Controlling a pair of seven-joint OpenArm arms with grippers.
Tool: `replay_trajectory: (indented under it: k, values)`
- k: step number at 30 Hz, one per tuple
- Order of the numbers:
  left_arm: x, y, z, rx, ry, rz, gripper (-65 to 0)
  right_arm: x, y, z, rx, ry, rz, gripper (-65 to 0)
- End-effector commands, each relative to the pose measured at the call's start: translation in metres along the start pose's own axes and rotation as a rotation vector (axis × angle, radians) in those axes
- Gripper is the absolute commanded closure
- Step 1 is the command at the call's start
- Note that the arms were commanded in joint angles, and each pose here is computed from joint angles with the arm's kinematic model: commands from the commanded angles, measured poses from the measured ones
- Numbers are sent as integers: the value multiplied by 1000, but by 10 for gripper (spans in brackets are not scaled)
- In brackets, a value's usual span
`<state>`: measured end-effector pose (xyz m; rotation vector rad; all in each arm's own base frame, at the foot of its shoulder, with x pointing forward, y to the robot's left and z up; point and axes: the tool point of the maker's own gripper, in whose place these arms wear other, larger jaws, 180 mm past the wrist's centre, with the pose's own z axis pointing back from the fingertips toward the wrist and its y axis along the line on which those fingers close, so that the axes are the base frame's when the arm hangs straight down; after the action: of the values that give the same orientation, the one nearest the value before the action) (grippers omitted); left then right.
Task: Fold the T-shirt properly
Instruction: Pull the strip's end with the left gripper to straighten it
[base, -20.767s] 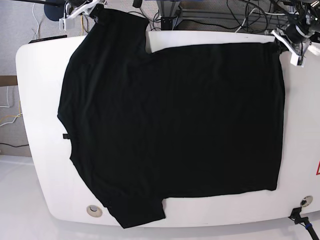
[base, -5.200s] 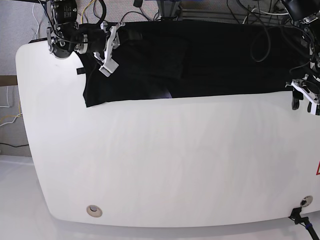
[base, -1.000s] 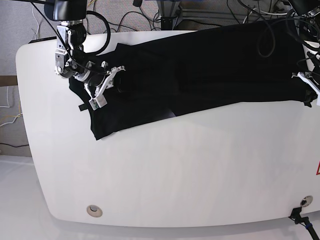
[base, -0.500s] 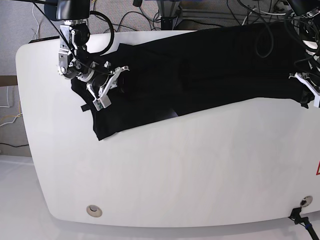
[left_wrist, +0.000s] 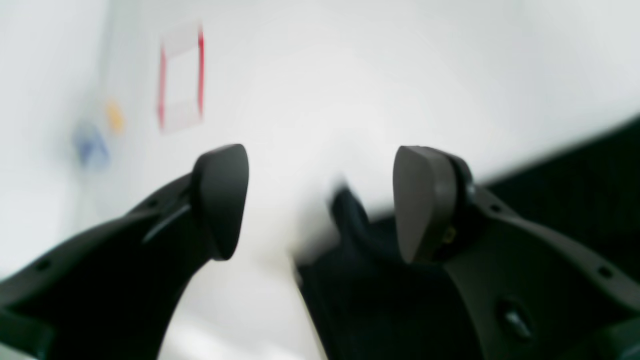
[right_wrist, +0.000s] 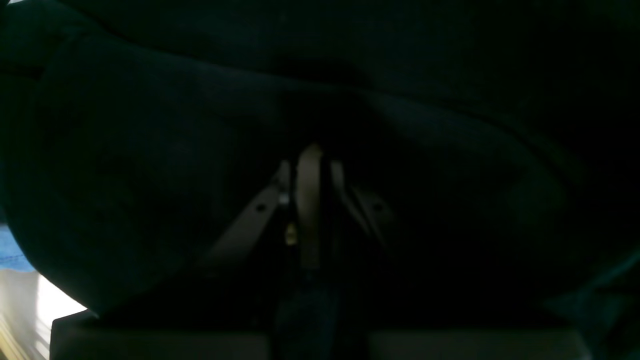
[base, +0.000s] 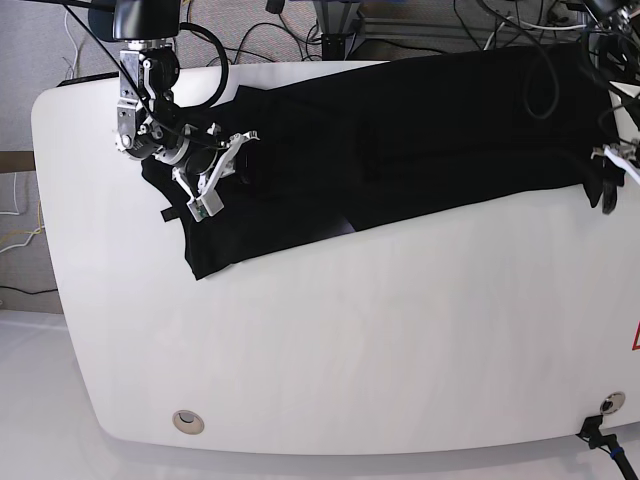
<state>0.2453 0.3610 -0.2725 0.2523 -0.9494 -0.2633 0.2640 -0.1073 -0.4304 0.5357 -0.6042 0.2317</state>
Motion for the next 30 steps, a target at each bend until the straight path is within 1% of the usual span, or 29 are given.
replay_trajectory:
  k: [1, 3, 6, 7, 9, 10, 15, 19, 23, 26, 28, 30]
  values:
    - [-10, 2, 14, 19, 18, 22, -381, -15, -15, 4, -67, 85, 16, -25]
    - [-34, -6, 23, 10, 64, 63, -329, -15, -14, 3, -65, 83, 14, -25]
    - [-62, -17, 33, -2, 132, 94, -249, -15, -14, 3, -66, 84, 15, -25]
    - [-67, -21, 34, -10, 147, 97, -197, -15, -14, 3, -66, 84, 15, -25]
    - [-76, -33, 31, -43, 170, 109, -56, -16, -13, 3, -62, 83, 12, -25]
    - [-80, -38, 30, -58, 179, 112, 0, -16, -10, 1, -54, 80, 8, -25]
    - [-101, -62, 20, -133, 236, 144, 0, -18, -6, -1, -49, 81, 0, -25]
    - [-139, -70, 16, -150, 346, 162, 0, -18, -6, -1, -49, 81, 0, -25]
    - [-163, -89, 12, -205, 411, 184, 0, -18, -7, -1, -51, 81, 0, -25]
    - [-156, -96, -3, -228, 396, 188, 0, -18, -7, -1, -51, 81, 0, -25]
    - [-155, -99, -15, -233, 408, 162, 0, -18, -7, -1, -50, 80, -1, -25]
    - [-145, -101, -36, -236, 402, 130, 0, -18, -7, -1, -50, 80, -1, -25]
